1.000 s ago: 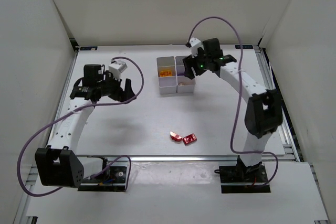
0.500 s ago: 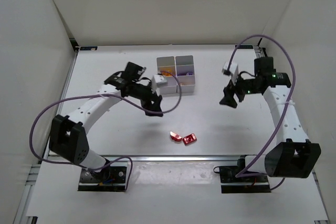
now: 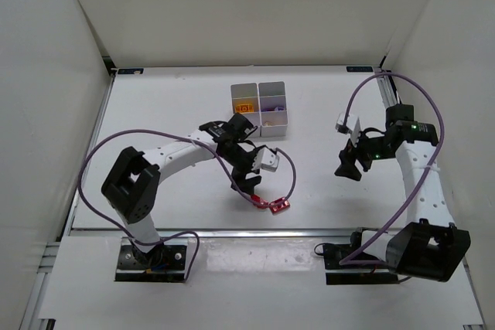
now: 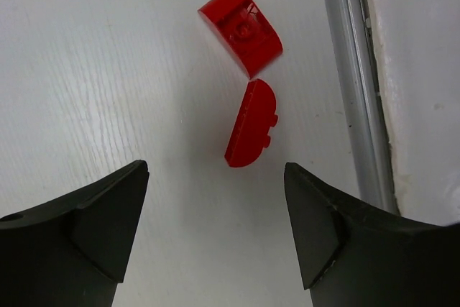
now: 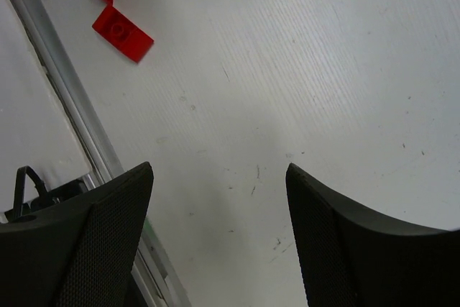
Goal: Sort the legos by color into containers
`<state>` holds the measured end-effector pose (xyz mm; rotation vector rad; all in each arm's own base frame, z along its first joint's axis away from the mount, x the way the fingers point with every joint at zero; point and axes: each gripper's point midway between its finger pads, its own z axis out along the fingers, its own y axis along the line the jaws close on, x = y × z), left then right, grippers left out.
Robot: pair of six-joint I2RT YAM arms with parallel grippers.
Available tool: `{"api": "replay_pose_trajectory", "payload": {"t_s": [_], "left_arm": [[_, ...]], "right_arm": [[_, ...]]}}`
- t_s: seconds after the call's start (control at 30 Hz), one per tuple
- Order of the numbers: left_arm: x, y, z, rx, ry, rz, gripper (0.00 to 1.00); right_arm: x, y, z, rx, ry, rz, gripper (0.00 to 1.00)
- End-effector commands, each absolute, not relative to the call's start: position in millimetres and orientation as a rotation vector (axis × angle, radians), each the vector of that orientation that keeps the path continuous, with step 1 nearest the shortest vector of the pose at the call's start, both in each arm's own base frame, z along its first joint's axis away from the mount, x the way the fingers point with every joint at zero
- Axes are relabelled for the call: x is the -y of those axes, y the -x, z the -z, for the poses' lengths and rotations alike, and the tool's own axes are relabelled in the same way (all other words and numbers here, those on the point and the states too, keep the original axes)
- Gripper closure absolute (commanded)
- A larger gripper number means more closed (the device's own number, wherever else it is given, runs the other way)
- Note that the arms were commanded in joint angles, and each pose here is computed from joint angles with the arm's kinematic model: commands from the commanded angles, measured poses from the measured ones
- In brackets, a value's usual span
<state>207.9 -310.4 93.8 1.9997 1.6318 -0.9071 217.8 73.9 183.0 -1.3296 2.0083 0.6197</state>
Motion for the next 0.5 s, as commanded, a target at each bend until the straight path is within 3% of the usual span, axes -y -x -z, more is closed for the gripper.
{"api": "replay_pose_trajectory", "payload": {"t_s": [0.0, 0.2, 0.47], "left_arm": [[329.8, -205.2, -99.0, -1.383, -2.114, 0.848, 0.15], [338.5, -184.3, -88.0, -1.211, -2.235, 0.85, 0.15], [337.7, -171.9, -79.0, -1.188, -2.267, 0.882, 0.17]], "right_arm": [[-70.0, -229.0, -190.4, -2.027, 1.275, -0.622, 0.22], [-64.0, -243.3, -192.5, -2.039, 1.206, -0.625, 0.22], [-60.1, -248.9, -197.3, -2.053, 1.16, -0.621, 0.22]]}}
